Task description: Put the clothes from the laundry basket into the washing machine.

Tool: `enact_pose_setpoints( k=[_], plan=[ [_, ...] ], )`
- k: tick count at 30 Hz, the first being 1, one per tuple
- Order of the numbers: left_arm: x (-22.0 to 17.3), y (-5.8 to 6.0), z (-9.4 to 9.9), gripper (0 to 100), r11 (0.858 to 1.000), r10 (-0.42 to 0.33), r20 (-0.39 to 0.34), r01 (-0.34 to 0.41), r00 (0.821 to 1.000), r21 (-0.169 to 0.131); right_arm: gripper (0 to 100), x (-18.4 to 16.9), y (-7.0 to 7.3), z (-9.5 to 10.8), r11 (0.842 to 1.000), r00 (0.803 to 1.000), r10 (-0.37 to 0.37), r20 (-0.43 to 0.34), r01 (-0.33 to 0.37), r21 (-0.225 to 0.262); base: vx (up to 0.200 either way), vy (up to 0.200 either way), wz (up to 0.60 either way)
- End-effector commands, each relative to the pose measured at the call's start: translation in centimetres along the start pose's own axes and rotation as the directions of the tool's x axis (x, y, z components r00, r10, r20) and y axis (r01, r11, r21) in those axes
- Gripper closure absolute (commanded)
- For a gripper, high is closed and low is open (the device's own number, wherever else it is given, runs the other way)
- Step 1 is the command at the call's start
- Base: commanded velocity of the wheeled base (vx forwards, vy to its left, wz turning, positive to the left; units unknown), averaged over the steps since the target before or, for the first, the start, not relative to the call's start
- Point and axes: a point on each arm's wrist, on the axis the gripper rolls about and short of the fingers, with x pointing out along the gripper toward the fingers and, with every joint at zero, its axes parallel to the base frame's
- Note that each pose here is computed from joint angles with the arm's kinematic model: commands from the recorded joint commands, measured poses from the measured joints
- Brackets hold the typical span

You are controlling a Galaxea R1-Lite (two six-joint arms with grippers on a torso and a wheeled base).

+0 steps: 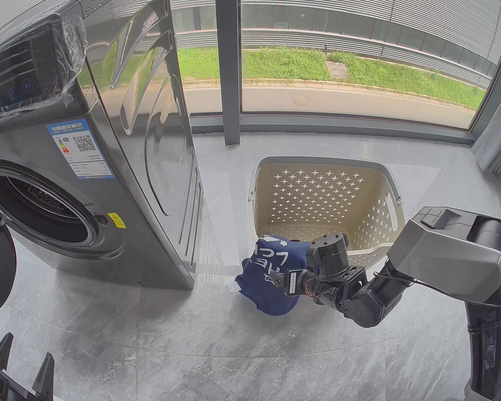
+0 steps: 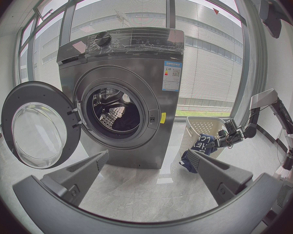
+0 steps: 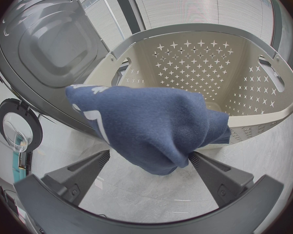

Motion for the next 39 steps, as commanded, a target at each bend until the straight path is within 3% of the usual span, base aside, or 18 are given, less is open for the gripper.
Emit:
enact_pose_setpoints(
  k=[1, 2, 8, 15, 19, 24, 34, 39],
  plan=[
    [0.1, 0.0, -0.5, 0, 1.000, 0.000, -0.009, 0.000, 1.000, 0.000, 0, 0.4, -0.2, -0.1, 1.000, 1.000, -0.008, 0.004, 0.008, 0.014, 0.000, 0.000, 0.00],
    [0.1, 0.0, -0.5, 0, 1.000, 0.000, -0.009, 0.000, 1.000, 0.000, 100, 0.5, -0.1, 0.1, 1.000, 1.000, -0.004, 0.012, 0.004, 0.025, 0.000, 0.000, 0.00],
    [0.1, 0.0, -0.5, 0, 1.000, 0.000, -0.007, 0.000, 1.000, -0.003, 100, 0.6, 0.3, 0.8, 0.999, 0.999, 0.007, 0.043, -0.009, 0.046, 0.000, 0.000, 0.00],
    [0.1, 0.0, -0.5, 0, 1.000, 0.000, -0.009, 0.000, 1.000, -0.003, 100, -0.4, 0.7, 0.7, 0.997, 1.000, 0.015, 0.027, -0.017, 0.073, 0.000, 0.000, 0.00],
    [0.1, 0.0, -0.5, 0, 1.000, 0.000, -0.007, 0.000, 1.000, -0.003, 100, -3.1, 1.7, 1.8, 0.997, 0.998, 0.048, 0.046, -0.051, 0.067, 0.000, 0.000, 0.00],
    [0.1, 0.0, -0.5, 0, 1.000, 0.002, -0.009, -0.002, 1.000, -0.003, 100, -8.8, 2.9, 3.6, 0.992, 0.989, 0.112, 0.093, -0.117, 0.050, 0.000, 0.000, 0.00],
    [0.1, 0.0, -0.5, 0, 1.000, 0.000, -0.010, 0.000, 1.000, -0.002, 100, -19.1, 2.9, 6.3, 0.970, 0.947, 0.225, 0.231, -0.241, 0.042, 0.000, 0.000, 0.00],
    [0.1, 0.0, -0.5, 0, 1.000, 0.000, -0.007, 0.000, 1.000, 0.000, 100, -23.7, 2.8, 8.3, 0.944, 0.891, 0.296, 0.343, -0.328, 0.038, 0.000, 0.000, 0.00]
  ],
)
